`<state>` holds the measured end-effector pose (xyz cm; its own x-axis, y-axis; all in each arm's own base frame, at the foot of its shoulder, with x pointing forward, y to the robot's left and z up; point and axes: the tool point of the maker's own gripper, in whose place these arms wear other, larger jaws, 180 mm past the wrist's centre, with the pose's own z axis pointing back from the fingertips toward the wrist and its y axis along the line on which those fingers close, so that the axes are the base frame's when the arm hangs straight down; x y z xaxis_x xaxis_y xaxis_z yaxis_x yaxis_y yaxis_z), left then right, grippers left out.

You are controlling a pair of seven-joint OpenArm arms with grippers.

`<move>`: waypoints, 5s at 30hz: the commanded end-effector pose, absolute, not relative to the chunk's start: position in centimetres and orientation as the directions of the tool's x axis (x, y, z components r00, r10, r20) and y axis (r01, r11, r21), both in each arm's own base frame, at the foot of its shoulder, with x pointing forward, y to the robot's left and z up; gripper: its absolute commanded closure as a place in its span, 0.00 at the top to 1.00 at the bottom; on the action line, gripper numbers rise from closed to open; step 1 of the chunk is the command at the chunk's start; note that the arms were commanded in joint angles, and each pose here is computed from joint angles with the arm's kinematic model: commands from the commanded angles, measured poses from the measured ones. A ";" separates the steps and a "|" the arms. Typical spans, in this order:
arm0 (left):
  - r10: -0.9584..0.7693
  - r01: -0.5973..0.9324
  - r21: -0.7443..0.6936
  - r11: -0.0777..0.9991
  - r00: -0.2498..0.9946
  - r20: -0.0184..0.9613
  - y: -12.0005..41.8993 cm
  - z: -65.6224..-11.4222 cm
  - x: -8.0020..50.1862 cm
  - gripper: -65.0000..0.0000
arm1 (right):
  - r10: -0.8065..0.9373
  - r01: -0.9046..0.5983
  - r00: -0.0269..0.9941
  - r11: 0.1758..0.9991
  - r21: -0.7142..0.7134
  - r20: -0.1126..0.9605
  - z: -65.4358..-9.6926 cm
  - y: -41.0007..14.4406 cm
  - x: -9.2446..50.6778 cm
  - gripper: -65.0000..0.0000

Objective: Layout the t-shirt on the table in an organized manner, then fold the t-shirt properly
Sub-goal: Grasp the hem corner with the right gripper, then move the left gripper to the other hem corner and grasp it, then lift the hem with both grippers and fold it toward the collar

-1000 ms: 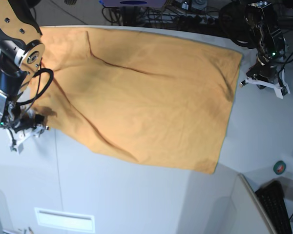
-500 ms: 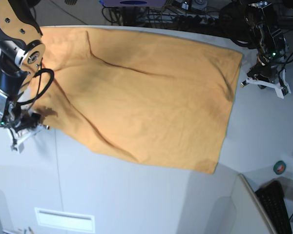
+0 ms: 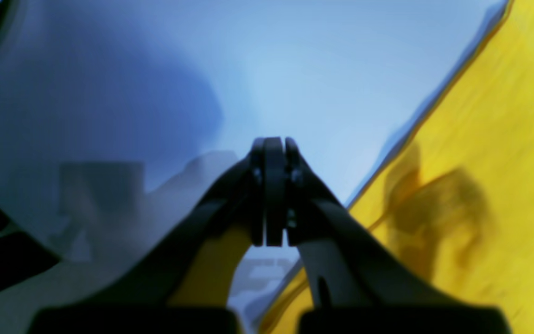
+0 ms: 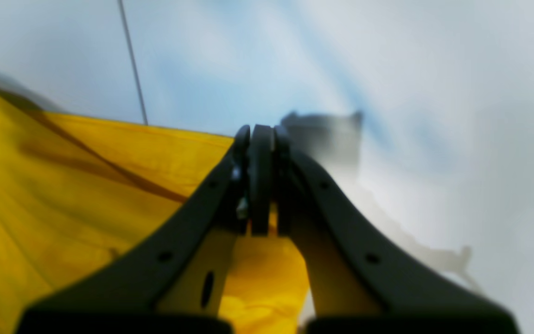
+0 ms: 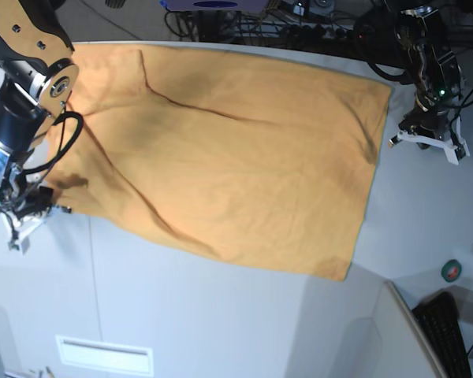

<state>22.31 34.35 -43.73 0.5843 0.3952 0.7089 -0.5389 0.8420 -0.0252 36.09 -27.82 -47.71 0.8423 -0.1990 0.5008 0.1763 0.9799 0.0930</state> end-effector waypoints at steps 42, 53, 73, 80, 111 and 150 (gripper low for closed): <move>0.203 -0.262 -0.021 0.965 0.694 0.690 26.3 -46.2 45.1 0.89 | -0.032 0.112 0.676 0.992 -0.060 0.737 -36.1 -28.6 43.0 0.00; 0.193 -0.251 -0.009 0.968 0.720 0.667 26.1 -48.9 41.6 0.19 | -0.032 0.112 0.678 0.992 -0.060 0.735 -36.3 -28.6 42.8 0.00; 0.125 -0.131 -0.036 0.991 0.776 0.618 23.0 -43.1 39.2 0.00 | -0.033 0.109 0.693 0.992 -0.059 0.720 -37.2 -28.5 42.2 0.00; 0.182 -0.195 -0.042 0.980 0.792 0.582 24.8 -42.7 33.9 0.00 | -0.033 0.109 0.702 0.992 -0.061 0.712 -37.7 -28.5 41.7 0.00; 0.271 -0.275 -0.083 0.958 0.769 0.579 29.5 -43.2 33.9 0.72 | -0.034 0.108 0.705 0.992 -0.060 0.708 -37.9 -28.5 41.6 0.00; 0.251 -0.231 -0.108 0.967 0.786 0.565 27.1 -47.0 37.4 0.00 | -0.045 0.101 0.722 0.994 -0.041 0.691 -39.1 -28.1 41.4 0.00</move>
